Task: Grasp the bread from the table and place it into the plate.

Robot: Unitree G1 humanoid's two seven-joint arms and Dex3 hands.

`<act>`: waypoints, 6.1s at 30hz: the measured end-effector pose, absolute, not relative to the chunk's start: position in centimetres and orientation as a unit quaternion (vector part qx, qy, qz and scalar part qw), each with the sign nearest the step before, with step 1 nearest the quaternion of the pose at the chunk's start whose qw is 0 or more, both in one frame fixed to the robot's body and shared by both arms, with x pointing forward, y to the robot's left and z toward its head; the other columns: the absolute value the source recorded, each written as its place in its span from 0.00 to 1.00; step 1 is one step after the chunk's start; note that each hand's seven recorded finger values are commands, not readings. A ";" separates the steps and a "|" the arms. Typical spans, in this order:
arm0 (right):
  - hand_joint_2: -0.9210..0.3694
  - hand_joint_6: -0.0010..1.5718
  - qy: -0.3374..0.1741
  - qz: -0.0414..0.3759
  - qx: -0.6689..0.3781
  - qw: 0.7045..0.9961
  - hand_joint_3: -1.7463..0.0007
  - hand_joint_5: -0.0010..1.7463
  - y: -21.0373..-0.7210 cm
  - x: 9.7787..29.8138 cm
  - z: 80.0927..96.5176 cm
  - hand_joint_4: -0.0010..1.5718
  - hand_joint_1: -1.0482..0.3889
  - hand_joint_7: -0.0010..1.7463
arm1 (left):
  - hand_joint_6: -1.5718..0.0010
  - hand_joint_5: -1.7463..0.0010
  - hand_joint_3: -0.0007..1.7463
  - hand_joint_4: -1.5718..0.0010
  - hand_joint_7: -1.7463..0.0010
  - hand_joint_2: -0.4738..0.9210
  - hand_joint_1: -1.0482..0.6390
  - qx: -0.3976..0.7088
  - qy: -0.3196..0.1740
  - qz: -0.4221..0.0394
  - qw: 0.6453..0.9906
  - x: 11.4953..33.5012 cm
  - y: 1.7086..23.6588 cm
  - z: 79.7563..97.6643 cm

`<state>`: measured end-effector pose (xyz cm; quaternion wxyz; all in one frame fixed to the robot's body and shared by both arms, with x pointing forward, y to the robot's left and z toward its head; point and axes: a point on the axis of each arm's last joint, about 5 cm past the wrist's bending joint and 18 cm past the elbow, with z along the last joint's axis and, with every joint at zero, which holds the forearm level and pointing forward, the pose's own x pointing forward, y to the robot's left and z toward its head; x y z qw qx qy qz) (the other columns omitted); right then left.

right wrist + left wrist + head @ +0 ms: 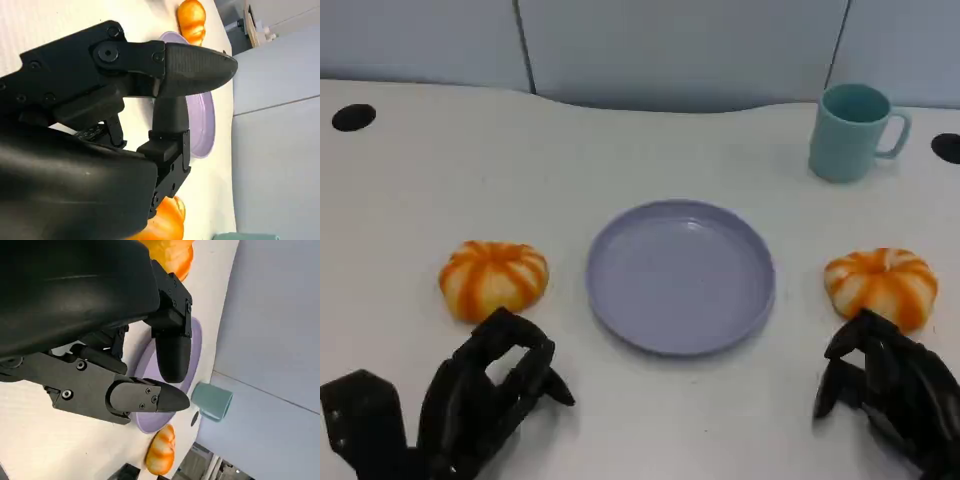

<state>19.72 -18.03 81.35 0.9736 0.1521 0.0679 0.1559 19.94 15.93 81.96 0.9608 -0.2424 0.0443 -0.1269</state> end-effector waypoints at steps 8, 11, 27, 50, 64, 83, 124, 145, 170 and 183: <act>0.00 0.27 0.067 0.157 0.153 0.973 0.65 1.00 -18.0 19.7 81.3 0.43 0.42 1.00 | 0.72 0.00 0.15 0.57 0.03 1.00 0.29 -0.243 0.044 -0.126 0.961 20.0 15.9 82.0; 0.00 0.27 0.067 0.157 0.153 0.973 0.66 1.00 -18.0 19.7 81.3 0.44 0.41 1.00 | 0.73 0.00 0.16 0.57 0.03 1.00 0.29 -0.243 0.044 -0.126 0.961 20.0 15.9 82.0; 0.00 0.27 0.069 0.159 0.157 0.972 0.65 1.00 -17.6 19.8 81.4 0.44 0.42 1.00 | 0.68 0.34 0.10 0.71 0.67 1.00 0.30 -0.190 -0.028 -0.121 0.974 20.2 16.6 82.9; 0.00 0.26 0.063 0.161 0.154 0.973 0.67 1.00 -16.8 20.0 81.4 0.42 0.42 1.00 | 0.86 0.83 0.01 1.00 1.00 0.99 0.17 0.478 -0.221 -0.149 0.837 22.7 19.8 90.6; 0.00 0.26 0.063 0.160 0.154 0.973 0.66 1.00 -16.6 20.0 81.4 0.43 0.41 1.00 | 0.87 0.88 0.00 1.00 1.00 0.97 0.20 0.568 -0.215 -0.127 0.784 22.9 19.4 91.9; 0.00 0.27 0.066 0.168 0.153 0.972 0.67 1.00 -17.0 20.1 81.5 0.45 0.42 1.00 | 0.95 1.00 0.00 1.00 1.00 0.97 0.22 0.703 -0.001 -0.209 0.680 31.6 15.9 91.6; 0.00 0.26 0.066 0.154 0.178 0.970 0.66 1.00 -17.7 18.1 81.4 0.45 0.42 1.00 | 0.81 0.95 0.00 0.86 0.97 0.96 0.35 0.718 0.107 -0.241 0.644 32.3 13.4 89.3; 0.00 0.26 0.069 0.158 0.182 0.968 0.65 1.00 -17.9 18.0 81.4 0.45 0.42 1.00 | 0.59 0.00 0.14 0.54 0.25 1.00 0.44 0.712 -0.078 -0.149 0.681 29.9 14.0 86.0; 0.00 0.25 0.074 0.161 0.186 0.966 0.65 1.00 -17.8 18.6 81.5 0.44 0.43 0.99 | 0.54 0.00 0.59 0.42 0.00 0.66 0.56 0.511 -0.230 -0.001 0.828 31.1 12.4 88.7; 0.00 0.26 0.074 0.158 0.185 0.967 0.65 1.00 -17.6 18.7 81.6 0.45 0.42 1.00 | 0.57 0.00 0.74 0.44 0.00 0.60 0.52 0.475 -0.292 -0.070 0.827 31.7 10.7 90.5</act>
